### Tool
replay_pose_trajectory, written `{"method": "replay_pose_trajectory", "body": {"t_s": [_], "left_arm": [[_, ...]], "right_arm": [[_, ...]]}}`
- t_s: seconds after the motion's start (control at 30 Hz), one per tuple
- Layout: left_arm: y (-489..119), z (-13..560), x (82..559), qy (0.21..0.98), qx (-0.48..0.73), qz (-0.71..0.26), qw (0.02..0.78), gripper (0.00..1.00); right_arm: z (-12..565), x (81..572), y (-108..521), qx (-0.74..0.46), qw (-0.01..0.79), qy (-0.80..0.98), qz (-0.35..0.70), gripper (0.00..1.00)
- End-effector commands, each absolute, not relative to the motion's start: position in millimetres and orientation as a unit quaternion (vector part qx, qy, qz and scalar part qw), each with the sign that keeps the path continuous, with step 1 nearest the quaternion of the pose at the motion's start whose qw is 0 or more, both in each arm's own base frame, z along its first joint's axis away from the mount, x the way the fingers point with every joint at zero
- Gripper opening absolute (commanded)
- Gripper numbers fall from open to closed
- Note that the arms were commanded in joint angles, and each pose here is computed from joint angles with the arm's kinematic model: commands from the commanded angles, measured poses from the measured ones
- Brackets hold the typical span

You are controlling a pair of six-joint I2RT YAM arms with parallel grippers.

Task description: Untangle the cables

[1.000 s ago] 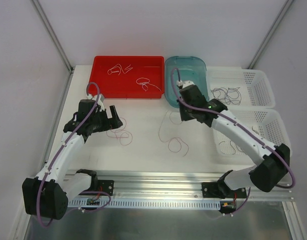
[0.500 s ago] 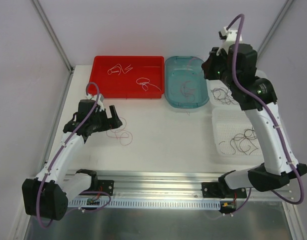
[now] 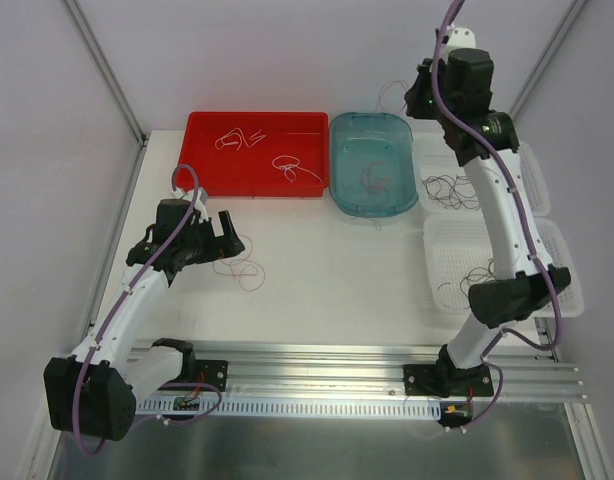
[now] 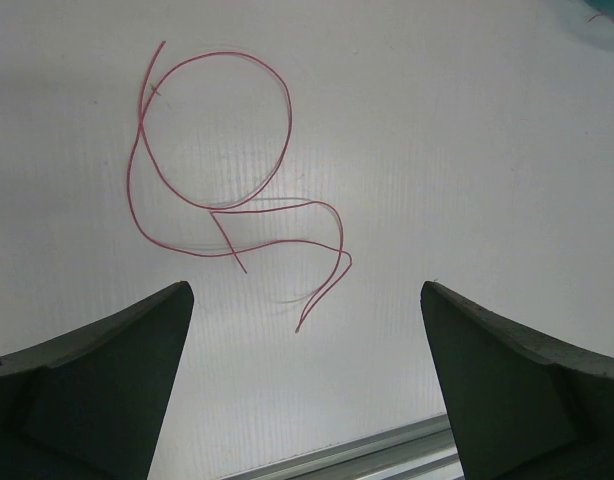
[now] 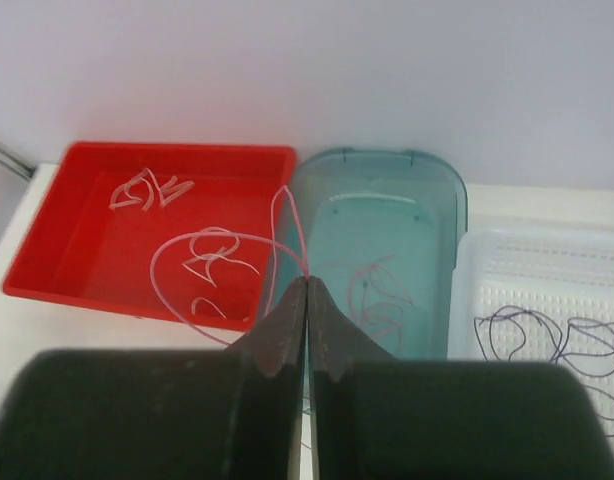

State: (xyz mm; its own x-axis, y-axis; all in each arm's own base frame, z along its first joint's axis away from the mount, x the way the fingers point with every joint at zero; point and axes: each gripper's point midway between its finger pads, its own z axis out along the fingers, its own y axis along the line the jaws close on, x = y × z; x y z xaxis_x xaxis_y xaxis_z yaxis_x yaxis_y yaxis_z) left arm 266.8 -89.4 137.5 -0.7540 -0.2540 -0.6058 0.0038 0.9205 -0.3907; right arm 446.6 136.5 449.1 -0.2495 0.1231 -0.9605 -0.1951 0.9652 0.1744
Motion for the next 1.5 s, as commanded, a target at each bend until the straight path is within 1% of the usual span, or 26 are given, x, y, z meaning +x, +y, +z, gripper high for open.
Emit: {"method": "replay_pose_trajectory", "body": {"t_s": [0.0,0.07,0.1,0.2,0.23,0.27,0.3,0.33,0.37,0.4,0.43,0.47,0.5,0.57,0.6,0.67,0.7,0.73,0.87,0.9,0.97,1.23,1.37,1.47], "left_arm": [[-90,138,268,0.915,-0.056,-0.187,0.354,0.99],[-91,136,268,0.916,-0.057,-0.187,0.351,0.99],[-91,136,268,0.915,-0.057,-0.186,0.352,0.99],[-90,135,268,0.917,-0.057,-0.186,0.35,0.99],[-91,135,268,0.916,-0.057,-0.187,0.349,0.99],[-91,135,268,0.916,-0.057,-0.187,0.349,0.99],[-91,135,268,0.916,-0.056,-0.188,0.349,0.99],[-91,134,267,0.917,-0.056,-0.188,0.347,0.99],[-92,135,268,0.917,-0.056,-0.189,0.348,0.99],[-92,135,268,0.917,-0.055,-0.189,0.348,0.99],[-92,136,268,0.916,-0.055,-0.19,0.348,0.99],[-92,136,268,0.916,-0.055,-0.191,0.349,0.99],[-92,137,268,0.916,-0.055,-0.191,0.349,0.99],[-93,138,268,0.915,-0.053,-0.194,0.351,0.99],[-93,138,268,0.914,-0.053,-0.194,0.351,0.99],[-94,138,267,0.914,-0.053,-0.196,0.35,0.99],[-94,138,267,0.914,-0.052,-0.196,0.35,0.99],[-94,138,267,0.915,-0.052,-0.196,0.35,0.99],[-94,137,267,0.915,-0.053,-0.195,0.35,0.99],[-94,137,266,0.915,-0.053,-0.195,0.348,0.99],[-93,135,266,0.916,-0.054,-0.194,0.347,0.99],[-94,135,267,0.917,-0.052,-0.194,0.345,0.99],[-95,134,266,0.917,-0.053,-0.196,0.343,0.99],[-96,133,266,0.918,-0.051,-0.198,0.341,0.99]], "right_arm": [[400,491,137,-0.01,0.587,0.8,0.124,0.01],[371,507,135,0.002,0.567,0.816,0.113,0.01],[345,519,133,0.007,0.547,0.831,0.105,0.03],[309,527,129,0.02,0.51,0.854,0.099,0.31],[296,526,129,0.019,0.494,0.864,0.095,0.49],[292,524,129,0.018,0.487,0.868,0.096,0.55],[278,519,130,0.014,0.472,0.876,0.096,0.58],[287,511,130,0.008,0.478,0.872,0.1,0.61],[287,504,132,0.001,0.477,0.872,0.109,0.62],[262,493,130,-0.008,0.453,0.885,0.103,0.62],[279,481,134,-0.021,0.47,0.874,0.123,0.62],[271,473,134,-0.03,0.464,0.877,0.125,0.62],[251,459,133,-0.047,0.445,0.886,0.122,0.62],[250,440,136,-0.066,0.443,0.884,0.136,0.61],[231,428,137,-0.082,0.424,0.892,0.138,0.6],[226,416,144,-0.105,0.417,0.89,0.149,0.58],[219,411,145,-0.112,0.408,0.893,0.152,0.56],[212,406,150,-0.127,0.398,0.894,0.162,0.52],[205,404,168,-0.16,0.378,0.889,0.201,0.46],[196,405,172,-0.163,0.363,0.893,0.208,0.45],[196,409,182,-0.177,0.358,0.89,0.222,0.45],[162,432,200,-0.189,0.327,0.899,0.221,0.45],[150,439,205,-0.192,0.316,0.902,0.222,0.43],[143,443,207,-0.193,0.312,0.904,0.221,0.39]]}}
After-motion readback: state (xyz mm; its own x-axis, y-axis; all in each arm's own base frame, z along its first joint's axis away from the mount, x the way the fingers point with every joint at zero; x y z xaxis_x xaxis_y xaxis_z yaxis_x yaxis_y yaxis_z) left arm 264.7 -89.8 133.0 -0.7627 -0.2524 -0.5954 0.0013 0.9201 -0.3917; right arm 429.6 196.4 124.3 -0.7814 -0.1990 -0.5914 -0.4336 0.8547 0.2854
